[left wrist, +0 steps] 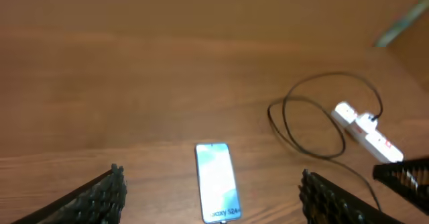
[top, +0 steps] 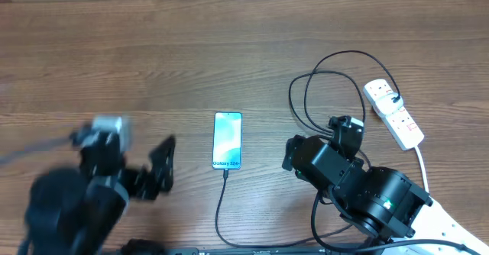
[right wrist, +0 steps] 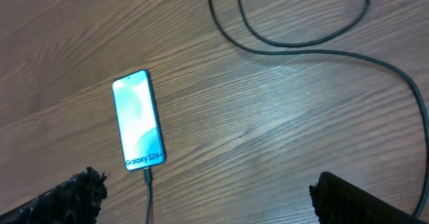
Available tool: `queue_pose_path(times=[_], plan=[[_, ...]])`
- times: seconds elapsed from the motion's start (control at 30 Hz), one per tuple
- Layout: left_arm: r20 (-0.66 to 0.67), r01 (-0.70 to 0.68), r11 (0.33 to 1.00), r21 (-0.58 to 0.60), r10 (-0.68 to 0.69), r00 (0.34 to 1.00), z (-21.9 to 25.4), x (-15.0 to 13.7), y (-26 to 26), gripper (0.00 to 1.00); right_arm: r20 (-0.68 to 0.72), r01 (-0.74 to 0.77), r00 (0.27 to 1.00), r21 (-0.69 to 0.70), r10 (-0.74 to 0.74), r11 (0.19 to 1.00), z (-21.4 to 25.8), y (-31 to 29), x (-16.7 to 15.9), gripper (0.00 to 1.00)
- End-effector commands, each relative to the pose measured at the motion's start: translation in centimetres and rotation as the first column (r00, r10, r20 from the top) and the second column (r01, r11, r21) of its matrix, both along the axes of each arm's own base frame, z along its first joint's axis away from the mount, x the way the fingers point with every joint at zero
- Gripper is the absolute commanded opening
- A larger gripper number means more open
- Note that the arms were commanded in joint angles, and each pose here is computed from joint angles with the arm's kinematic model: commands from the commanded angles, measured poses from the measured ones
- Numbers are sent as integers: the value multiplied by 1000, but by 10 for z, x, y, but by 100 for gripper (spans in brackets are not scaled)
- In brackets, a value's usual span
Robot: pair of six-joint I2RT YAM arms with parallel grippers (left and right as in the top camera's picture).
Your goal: Plug charger to phone and switch on socket
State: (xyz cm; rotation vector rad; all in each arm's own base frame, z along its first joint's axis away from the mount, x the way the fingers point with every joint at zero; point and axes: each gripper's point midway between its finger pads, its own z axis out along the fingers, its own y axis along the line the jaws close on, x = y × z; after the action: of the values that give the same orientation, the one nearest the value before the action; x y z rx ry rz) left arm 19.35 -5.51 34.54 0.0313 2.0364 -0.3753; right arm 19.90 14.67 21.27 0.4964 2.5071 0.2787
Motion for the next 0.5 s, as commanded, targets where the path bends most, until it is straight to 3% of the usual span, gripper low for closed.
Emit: queue_pose_path(times=[0.0, 0.3, 0.47], plan=[[26, -71, 997, -4, 71, 997, -18, -20, 14, 100, 27, 59, 998, 5, -59, 998, 3, -7, 4, 100], [-22, -201, 980, 15, 201, 979, -68, -20, 36, 100, 14, 83, 996, 10, -83, 997, 1, -9, 2, 100], [-143, -184, 975, -122, 166, 976, -91, -22, 18, 100, 17, 83, 996, 10, -84, 996, 1, -9, 2, 100]])
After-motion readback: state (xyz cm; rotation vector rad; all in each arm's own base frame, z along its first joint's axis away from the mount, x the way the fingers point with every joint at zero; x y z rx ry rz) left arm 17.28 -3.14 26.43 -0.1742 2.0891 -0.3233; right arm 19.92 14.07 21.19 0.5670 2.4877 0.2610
